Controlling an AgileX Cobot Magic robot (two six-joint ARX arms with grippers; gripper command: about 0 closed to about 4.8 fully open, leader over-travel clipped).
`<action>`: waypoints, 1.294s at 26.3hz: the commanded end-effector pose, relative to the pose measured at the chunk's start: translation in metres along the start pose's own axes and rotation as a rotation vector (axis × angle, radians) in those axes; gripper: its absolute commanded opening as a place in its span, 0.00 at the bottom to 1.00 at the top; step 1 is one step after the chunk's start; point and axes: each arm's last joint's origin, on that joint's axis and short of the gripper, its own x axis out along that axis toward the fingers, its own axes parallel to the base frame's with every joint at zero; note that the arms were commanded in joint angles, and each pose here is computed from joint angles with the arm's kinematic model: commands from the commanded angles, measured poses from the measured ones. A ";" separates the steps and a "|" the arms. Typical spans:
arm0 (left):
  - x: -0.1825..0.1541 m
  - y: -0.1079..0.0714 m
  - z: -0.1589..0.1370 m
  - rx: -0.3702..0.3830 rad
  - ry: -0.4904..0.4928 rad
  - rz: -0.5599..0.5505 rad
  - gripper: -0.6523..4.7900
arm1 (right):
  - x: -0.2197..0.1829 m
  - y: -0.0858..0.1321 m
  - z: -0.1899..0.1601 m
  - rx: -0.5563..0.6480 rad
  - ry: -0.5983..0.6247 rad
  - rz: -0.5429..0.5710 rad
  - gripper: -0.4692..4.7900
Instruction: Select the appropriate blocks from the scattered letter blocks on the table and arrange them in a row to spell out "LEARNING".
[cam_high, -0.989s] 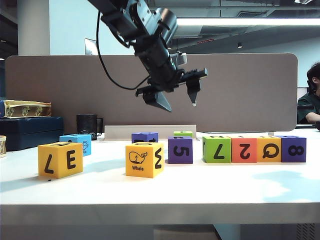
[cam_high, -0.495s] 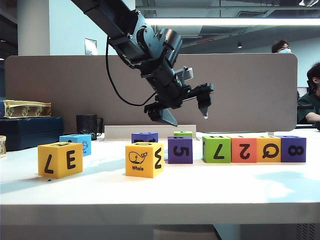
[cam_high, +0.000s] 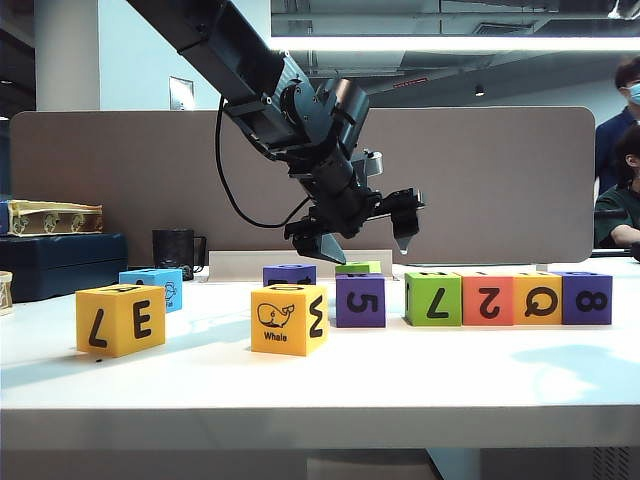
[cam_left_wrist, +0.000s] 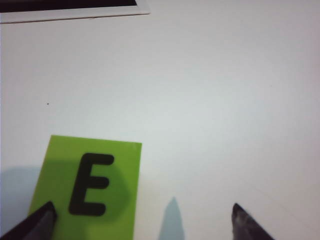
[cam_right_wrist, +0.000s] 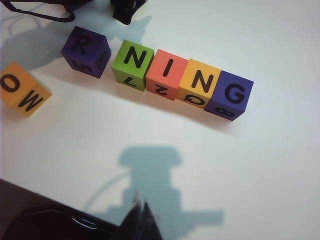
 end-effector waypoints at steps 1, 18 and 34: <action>-0.001 -0.003 0.002 -0.003 -0.013 -0.024 1.00 | -0.002 0.000 0.001 -0.002 -0.012 0.002 0.09; -0.011 0.003 0.015 -0.004 -0.034 0.002 1.00 | -0.001 0.000 0.000 -0.002 -0.006 0.003 0.09; 0.008 0.013 -0.005 0.022 0.018 0.027 0.78 | -0.001 0.000 0.000 -0.002 0.001 0.003 0.09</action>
